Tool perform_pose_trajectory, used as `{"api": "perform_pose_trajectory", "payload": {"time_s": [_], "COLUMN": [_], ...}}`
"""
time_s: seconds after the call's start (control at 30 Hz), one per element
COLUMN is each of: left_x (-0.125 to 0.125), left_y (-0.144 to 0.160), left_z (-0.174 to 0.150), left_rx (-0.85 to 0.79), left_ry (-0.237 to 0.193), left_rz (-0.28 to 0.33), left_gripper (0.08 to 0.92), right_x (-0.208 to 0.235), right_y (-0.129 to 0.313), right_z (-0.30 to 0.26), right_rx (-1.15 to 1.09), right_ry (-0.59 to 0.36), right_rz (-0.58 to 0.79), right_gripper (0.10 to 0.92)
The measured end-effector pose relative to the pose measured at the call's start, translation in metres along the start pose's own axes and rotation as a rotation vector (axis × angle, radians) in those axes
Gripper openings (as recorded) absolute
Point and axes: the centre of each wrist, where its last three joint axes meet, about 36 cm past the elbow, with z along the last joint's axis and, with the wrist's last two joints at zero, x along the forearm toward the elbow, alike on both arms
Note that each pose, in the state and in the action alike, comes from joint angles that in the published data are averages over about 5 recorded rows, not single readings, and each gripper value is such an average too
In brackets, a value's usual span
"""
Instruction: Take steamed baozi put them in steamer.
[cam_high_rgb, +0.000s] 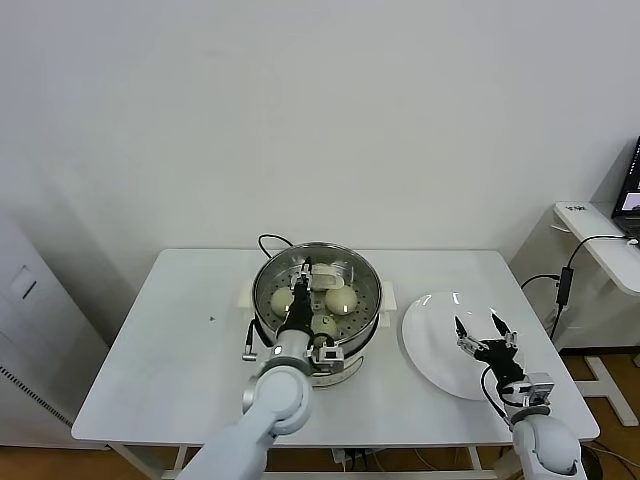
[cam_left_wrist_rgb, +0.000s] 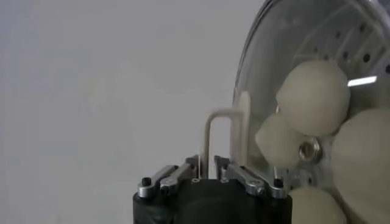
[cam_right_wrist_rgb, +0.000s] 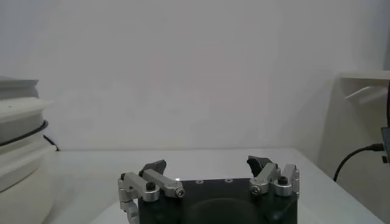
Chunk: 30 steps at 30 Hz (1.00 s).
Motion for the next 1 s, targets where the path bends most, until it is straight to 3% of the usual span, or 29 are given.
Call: {"api": "perform_pose_trajectory", "payload": {"time_s": [0.17,0.43,0.57,0.77,1.0], "left_x": [0.021,0.053,0.057,0.054,0.039], "left_y": [0.025,0.075,0.095,0.11,0.088], "left_z": [0.008,0.038,0.063,0.111,0.166], "left_rx": [0.105,0.419,0.617,0.941,1.196], "left_ry": [-0.067,-0.253,-0.313,-0.309,-0.206], "left_rz": [0.049,0.154,0.169,0.151,0.151], "left_gripper": [0.549,0.774,0.818,0.823,0.823], "right_x": [0.0,0.0,-0.001,-0.005,-0.001], "right_y": [-0.003,-0.005,-0.003,-0.001,-0.001], "right_z": [-0.001,-0.004,-0.006,-0.013,-0.019], "right_rx": [0.004,-0.004,-0.012,-0.02,-0.031], "right_ry": [-0.003,-0.002,-0.003,-0.024,-0.031], "right_rz": [0.006,0.014,0.023,0.04,0.06], "right_gripper": [0.823,0.823,0.823,0.823,0.823]}}
